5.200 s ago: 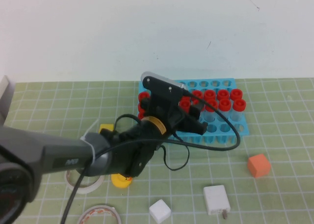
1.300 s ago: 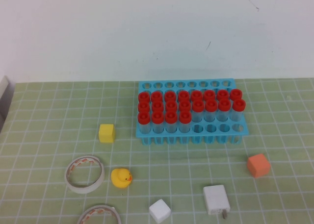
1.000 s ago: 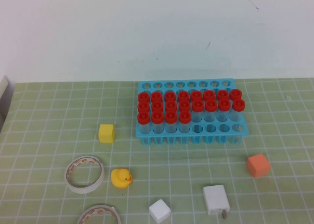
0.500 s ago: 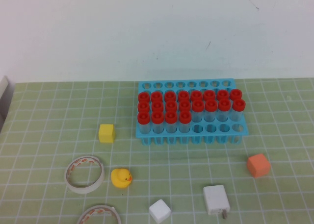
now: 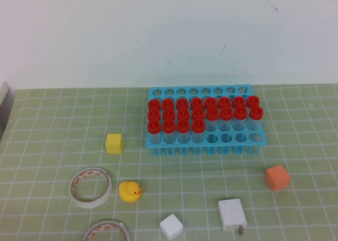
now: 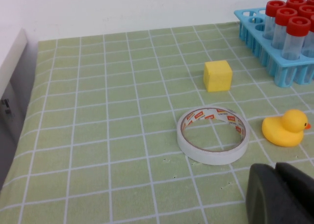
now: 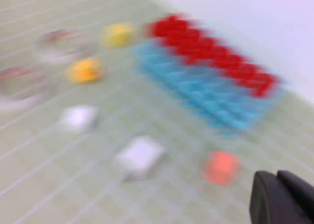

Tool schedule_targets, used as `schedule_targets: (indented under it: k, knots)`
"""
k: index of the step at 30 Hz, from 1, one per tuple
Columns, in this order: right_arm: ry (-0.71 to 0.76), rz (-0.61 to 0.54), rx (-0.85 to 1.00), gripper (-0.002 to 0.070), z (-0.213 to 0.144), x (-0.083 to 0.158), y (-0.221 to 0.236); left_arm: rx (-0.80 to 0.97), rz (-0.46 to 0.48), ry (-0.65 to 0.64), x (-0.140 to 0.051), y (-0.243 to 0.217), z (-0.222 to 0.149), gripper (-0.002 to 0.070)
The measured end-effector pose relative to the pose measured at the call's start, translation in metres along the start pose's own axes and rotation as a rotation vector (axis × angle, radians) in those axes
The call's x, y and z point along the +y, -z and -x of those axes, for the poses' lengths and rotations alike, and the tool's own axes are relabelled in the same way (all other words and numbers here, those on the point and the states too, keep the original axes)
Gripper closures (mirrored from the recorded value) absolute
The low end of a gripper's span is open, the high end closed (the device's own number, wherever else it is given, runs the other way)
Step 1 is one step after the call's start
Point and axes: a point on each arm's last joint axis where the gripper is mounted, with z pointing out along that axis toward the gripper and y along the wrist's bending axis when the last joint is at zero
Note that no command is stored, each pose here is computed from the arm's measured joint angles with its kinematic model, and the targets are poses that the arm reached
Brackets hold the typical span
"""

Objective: Place the test tubes

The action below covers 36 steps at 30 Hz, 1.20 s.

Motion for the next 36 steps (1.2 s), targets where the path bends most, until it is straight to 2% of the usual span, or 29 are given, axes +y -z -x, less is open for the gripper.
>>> schedule_targets:
  k: [7,10,13,21,36]
  knots:
    - [-0.164,-0.425,-0.004,0.0678,-0.038,-0.013,-0.010,0.000,0.000,0.001,0.000,0.000,0.000,0.0675]
    - [-0.209,-0.551,0.013,0.0678,-0.061,-0.012,-0.013,0.000,0.000,0.001,0.000,0.000,0.000,0.0675]
    - [-0.237,-0.615,0.036,0.0678,-0.082,-0.008,-0.017,0.000,0.000,0.001,0.000,0.000,0.000,0.0675]
    - [-0.257,-0.640,0.072,0.0678,-0.131,0.002,-0.043,0.000,0.000,0.001,0.000,0.000,0.000,0.0675]
    - [-0.282,-0.646,0.047,0.0678,-0.131,0.001,-0.043,0.000,0.000,-0.001,0.000,0.000,0.000,0.0675]
